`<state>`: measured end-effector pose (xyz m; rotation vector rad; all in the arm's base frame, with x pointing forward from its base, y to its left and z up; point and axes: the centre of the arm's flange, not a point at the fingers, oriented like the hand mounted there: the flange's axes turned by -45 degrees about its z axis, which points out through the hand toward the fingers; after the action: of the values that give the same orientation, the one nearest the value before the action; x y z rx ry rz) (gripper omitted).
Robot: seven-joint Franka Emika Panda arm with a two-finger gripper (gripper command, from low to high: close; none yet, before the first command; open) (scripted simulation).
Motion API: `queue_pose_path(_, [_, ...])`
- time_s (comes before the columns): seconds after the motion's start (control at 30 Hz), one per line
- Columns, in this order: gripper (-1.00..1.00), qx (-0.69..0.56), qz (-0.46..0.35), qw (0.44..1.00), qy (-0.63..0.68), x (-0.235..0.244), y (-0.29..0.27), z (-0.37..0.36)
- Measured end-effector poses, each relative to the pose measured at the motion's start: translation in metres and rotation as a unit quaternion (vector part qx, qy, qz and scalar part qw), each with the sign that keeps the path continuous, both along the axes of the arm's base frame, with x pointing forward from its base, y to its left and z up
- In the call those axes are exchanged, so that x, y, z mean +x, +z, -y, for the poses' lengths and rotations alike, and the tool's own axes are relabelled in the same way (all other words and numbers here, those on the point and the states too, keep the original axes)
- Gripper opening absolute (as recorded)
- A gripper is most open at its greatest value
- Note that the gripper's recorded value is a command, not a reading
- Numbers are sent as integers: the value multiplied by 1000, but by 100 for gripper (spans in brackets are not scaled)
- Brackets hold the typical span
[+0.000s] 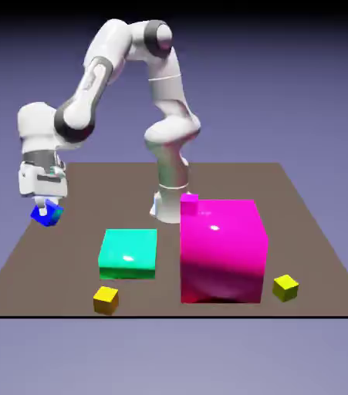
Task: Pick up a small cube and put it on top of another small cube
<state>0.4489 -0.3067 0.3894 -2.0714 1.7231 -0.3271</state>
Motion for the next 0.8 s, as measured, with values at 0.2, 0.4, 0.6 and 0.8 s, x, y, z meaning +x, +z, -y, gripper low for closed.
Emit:
queue_pose_path(0.2, [-100,-124,-37,958,255,90,48,-120])
queue_pose_path(0.4, [-100,-214,-93,837,495,148,53,-277])
queue_pose_path(0.6, [-100,-258,-164,652,693,163,11,-444])
queue_pose_path(0.8, [-100,-252,-240,427,834,131,-69,-598])
